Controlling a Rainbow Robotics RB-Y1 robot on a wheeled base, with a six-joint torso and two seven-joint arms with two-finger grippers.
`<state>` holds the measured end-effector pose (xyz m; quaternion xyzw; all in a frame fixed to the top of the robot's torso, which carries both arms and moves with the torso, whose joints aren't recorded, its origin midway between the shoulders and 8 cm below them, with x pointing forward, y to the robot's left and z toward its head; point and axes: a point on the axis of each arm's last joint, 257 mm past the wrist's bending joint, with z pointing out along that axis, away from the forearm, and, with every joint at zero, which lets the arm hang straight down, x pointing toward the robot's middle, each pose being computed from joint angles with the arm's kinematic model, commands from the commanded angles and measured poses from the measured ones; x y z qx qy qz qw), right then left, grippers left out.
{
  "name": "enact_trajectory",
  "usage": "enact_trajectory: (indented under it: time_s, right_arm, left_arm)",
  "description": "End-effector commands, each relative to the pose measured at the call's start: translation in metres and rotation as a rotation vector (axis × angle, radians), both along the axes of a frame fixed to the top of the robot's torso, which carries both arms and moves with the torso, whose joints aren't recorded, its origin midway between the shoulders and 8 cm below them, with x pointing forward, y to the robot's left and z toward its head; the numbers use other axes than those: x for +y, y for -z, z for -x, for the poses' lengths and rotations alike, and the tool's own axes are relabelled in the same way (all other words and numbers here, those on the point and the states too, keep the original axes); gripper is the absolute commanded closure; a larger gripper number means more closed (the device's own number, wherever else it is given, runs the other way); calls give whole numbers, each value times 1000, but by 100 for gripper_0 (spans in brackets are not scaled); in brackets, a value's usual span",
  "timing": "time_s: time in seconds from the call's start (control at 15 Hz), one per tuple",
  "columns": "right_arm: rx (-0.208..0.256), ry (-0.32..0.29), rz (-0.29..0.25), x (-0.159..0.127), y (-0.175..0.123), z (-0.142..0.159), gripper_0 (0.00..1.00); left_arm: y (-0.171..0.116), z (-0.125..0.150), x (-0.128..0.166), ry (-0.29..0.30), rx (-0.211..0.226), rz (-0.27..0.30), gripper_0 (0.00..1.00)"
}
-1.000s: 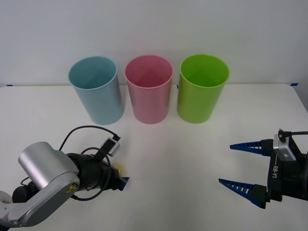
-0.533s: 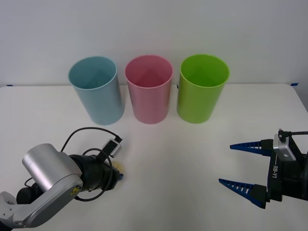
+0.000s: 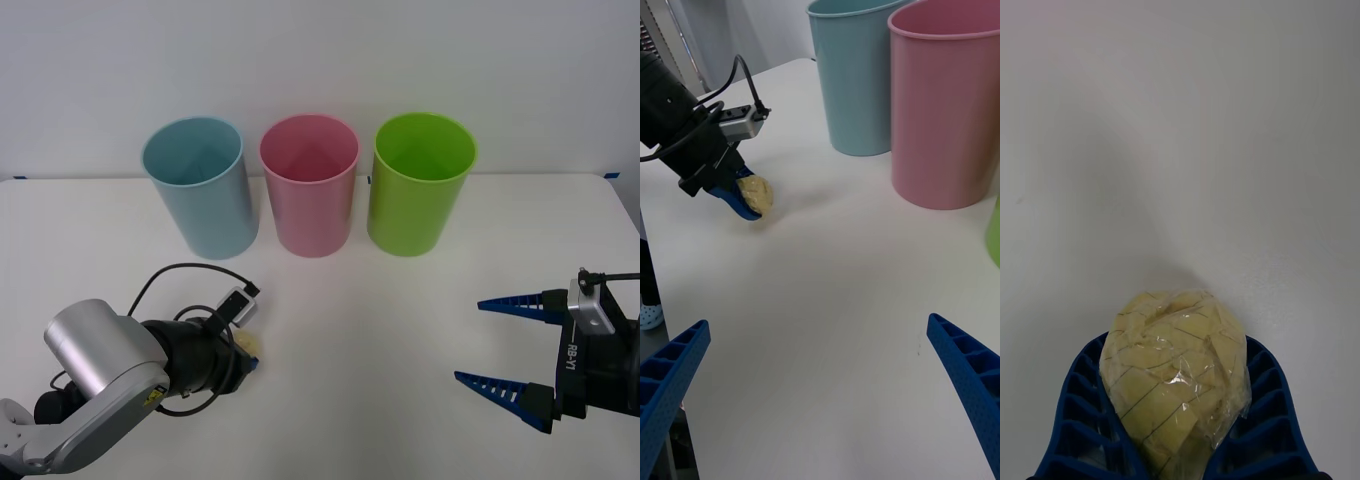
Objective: Put cans in the blue bin and PET bottles in the pink bin and trash in the green bin.
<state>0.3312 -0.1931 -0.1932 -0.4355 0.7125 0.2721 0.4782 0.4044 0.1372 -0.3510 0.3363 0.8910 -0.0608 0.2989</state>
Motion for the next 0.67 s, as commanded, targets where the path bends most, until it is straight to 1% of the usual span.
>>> enact_trajectory:
  time_s: [0.07,0.13,0.2,0.33,0.4,0.53,0.6,0.67]
  right_arm:
    - [0,0,0,0,0,0,0]
    - [0,0,0,0,0,0,0]
    - [0,0,0,0,0,0,0]
    - [0,0,0,0,0,0,0]
    - [0,0,0,0,0,0,0]
    - [0,0,0,0,0,0,0]
    - [0,0,0,0,0,0,0]
    - [0,0,0,0,0,0,0]
  left_arm:
    - [-5,-1,0,56,-20,21,100]
    - [-8,-8,6,64,-44,22,100]
    - [-12,-14,12,48,-63,37,100]
    - [-18,-19,18,26,-81,63,100]
    - [-23,-22,19,40,-110,82,100]
    - [-29,-21,21,73,-131,109,100]
    - [-35,-19,17,105,-146,140,100]
    - [-41,-16,10,123,-148,180,100]
